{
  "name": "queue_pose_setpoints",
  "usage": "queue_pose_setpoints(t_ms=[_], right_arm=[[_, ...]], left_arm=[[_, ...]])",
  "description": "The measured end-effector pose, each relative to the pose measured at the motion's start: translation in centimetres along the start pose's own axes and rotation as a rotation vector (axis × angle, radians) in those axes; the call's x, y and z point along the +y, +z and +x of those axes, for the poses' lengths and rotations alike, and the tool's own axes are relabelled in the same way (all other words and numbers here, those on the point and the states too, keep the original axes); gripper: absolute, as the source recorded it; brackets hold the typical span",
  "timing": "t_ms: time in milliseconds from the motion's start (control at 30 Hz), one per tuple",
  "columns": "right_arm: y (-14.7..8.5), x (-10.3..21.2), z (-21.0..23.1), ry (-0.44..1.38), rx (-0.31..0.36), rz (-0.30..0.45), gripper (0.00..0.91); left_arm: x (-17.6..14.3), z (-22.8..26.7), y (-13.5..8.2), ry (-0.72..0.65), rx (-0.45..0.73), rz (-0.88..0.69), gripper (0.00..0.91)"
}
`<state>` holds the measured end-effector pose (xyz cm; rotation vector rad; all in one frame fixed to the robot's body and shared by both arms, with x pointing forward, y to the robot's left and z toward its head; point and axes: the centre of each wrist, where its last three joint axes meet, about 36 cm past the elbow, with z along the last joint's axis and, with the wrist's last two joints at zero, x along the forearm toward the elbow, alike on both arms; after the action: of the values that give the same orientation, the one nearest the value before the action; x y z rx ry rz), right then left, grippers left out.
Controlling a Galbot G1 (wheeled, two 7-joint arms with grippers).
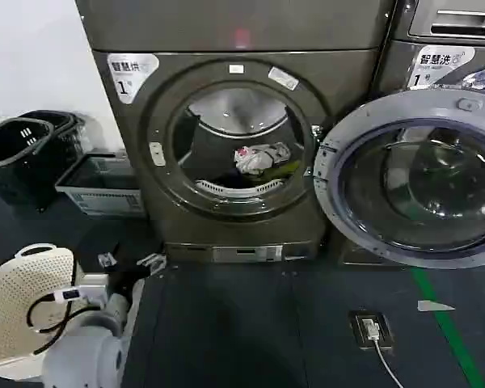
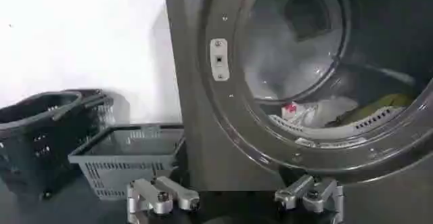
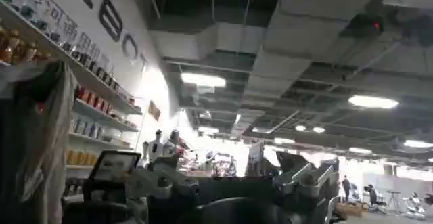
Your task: Grasp the clothes from the dryer.
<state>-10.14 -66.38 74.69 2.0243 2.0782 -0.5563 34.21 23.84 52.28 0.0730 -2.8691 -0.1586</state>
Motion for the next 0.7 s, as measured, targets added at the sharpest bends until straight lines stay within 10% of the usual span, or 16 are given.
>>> queue_pose_setpoints(t_ms=[700], right_arm=[[1.3, 0.0, -0.2, 0.022, -0.041, -0.044, 0.907]], left_arm=[[-0.2, 0.1, 0.2, 0.003, 0.007, -0.012, 0.907]])
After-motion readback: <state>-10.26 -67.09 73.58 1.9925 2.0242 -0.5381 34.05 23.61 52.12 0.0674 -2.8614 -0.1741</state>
